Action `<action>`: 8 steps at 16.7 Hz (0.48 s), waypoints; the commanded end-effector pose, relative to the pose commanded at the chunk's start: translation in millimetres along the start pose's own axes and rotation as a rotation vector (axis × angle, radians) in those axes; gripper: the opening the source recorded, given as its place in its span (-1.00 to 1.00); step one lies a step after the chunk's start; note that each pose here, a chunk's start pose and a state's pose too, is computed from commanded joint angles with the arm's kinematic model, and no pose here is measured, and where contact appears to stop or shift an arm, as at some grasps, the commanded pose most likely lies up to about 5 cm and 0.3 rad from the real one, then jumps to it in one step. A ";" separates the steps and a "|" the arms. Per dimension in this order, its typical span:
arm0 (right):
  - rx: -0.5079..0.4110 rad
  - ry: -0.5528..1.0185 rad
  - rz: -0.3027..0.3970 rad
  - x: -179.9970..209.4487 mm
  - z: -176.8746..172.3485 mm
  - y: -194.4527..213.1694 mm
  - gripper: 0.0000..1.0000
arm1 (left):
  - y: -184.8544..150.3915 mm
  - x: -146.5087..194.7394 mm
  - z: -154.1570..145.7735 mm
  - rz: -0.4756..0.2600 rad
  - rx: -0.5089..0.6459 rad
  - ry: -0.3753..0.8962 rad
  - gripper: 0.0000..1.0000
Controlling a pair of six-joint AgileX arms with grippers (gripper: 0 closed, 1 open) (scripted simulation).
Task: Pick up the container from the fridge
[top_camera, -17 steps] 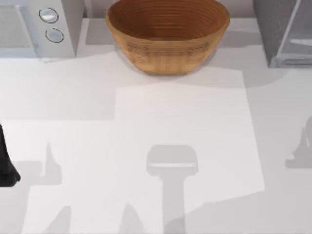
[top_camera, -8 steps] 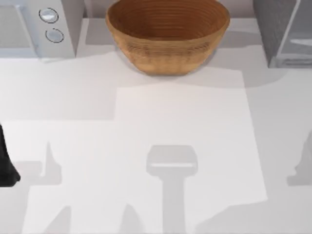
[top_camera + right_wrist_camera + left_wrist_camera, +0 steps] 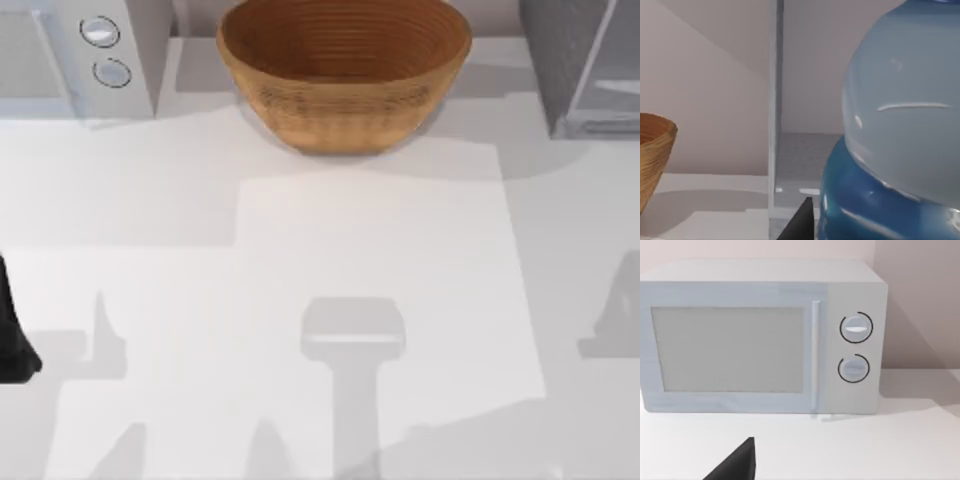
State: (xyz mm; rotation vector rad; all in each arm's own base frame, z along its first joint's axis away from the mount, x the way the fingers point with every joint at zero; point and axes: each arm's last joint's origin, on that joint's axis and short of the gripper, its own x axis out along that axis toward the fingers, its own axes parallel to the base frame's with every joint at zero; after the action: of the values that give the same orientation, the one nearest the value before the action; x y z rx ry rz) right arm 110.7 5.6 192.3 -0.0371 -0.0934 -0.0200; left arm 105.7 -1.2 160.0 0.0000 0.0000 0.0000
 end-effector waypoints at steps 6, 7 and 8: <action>-0.027 -0.030 -0.046 43.3 28.3 31.0 -1.00 | 0.0 0.0 0.0 0.000 0.000 0.000 1.00; -0.035 -0.005 -0.049 52.8 24.9 41.5 -1.00 | 0.0 0.0 0.0 0.000 0.000 0.000 1.00; -0.045 0.025 -0.051 61.8 18.9 53.5 -1.00 | 0.0 0.0 0.0 0.000 0.000 0.000 1.00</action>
State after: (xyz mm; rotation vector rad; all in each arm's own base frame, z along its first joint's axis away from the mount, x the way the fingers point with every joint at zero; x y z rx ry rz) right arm 171.6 58.6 215.0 -0.0798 -0.0692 -0.0731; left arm 105.7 -1.2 160.0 0.0000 0.0000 0.0000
